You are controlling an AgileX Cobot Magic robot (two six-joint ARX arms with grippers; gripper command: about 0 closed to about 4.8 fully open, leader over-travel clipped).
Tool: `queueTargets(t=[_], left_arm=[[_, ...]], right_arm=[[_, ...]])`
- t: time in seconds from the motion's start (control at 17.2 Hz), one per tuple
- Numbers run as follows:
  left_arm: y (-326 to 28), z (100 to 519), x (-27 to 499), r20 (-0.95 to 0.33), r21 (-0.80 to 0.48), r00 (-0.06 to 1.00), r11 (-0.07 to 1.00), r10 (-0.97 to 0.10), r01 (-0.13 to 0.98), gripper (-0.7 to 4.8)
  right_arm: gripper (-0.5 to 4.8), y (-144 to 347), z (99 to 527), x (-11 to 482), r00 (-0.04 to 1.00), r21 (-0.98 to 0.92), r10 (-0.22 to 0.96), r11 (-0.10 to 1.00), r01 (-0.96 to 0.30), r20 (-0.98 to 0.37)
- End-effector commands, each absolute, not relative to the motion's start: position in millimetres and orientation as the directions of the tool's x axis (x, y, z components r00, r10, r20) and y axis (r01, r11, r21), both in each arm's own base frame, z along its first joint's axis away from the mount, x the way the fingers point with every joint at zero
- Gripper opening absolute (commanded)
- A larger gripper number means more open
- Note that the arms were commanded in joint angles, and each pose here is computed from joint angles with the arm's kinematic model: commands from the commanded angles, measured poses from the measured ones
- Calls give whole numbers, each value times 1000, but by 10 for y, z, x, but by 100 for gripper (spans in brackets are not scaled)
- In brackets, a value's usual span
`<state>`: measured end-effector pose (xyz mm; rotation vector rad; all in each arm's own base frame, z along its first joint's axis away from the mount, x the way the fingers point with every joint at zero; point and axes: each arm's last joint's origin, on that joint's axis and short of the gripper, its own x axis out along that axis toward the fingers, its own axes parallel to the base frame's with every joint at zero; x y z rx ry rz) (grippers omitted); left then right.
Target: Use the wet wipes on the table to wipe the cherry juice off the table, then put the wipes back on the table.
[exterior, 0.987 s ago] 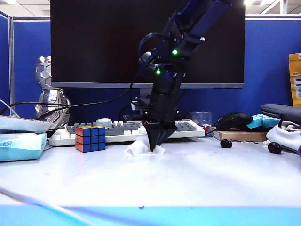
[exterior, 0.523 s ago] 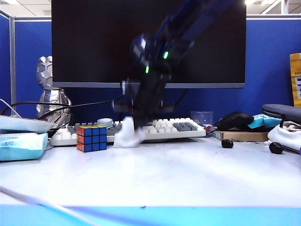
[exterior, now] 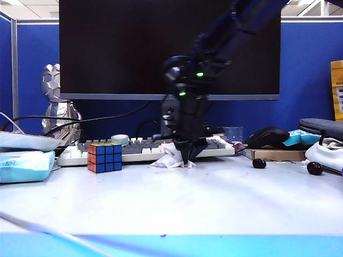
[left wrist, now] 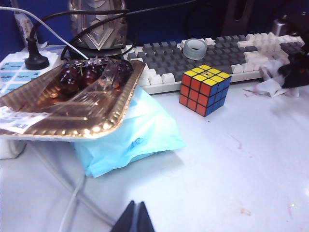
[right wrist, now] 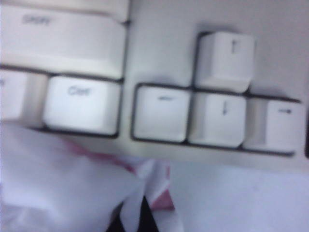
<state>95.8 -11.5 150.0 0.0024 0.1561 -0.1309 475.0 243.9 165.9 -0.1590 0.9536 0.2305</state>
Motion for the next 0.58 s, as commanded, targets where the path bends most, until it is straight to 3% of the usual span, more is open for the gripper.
queueTargets(t=[0.06,0.17,0.29,0.58], left_arm=[[-114,1491,955,-163,-12,978,991,-132,132,-2],[-114,1491,955,-163,-12,978,991,-132,132,-2],[-114,1491,955,-163,-12,978,991,-132,132,-2],[-114,1491,955,-163,-12,978,991,-132,132,-2]], right_arm=[[-6,2509,1657,4719,450,167,343,907,-386,-824],[-6,2580,1666,4683,359,306,491,833,-462,-794],[-6,2611,1662,4668,364,293,483,835,-466,-797],[-6,2412,1656,4771,590,-76,58,977,-200,-805]])
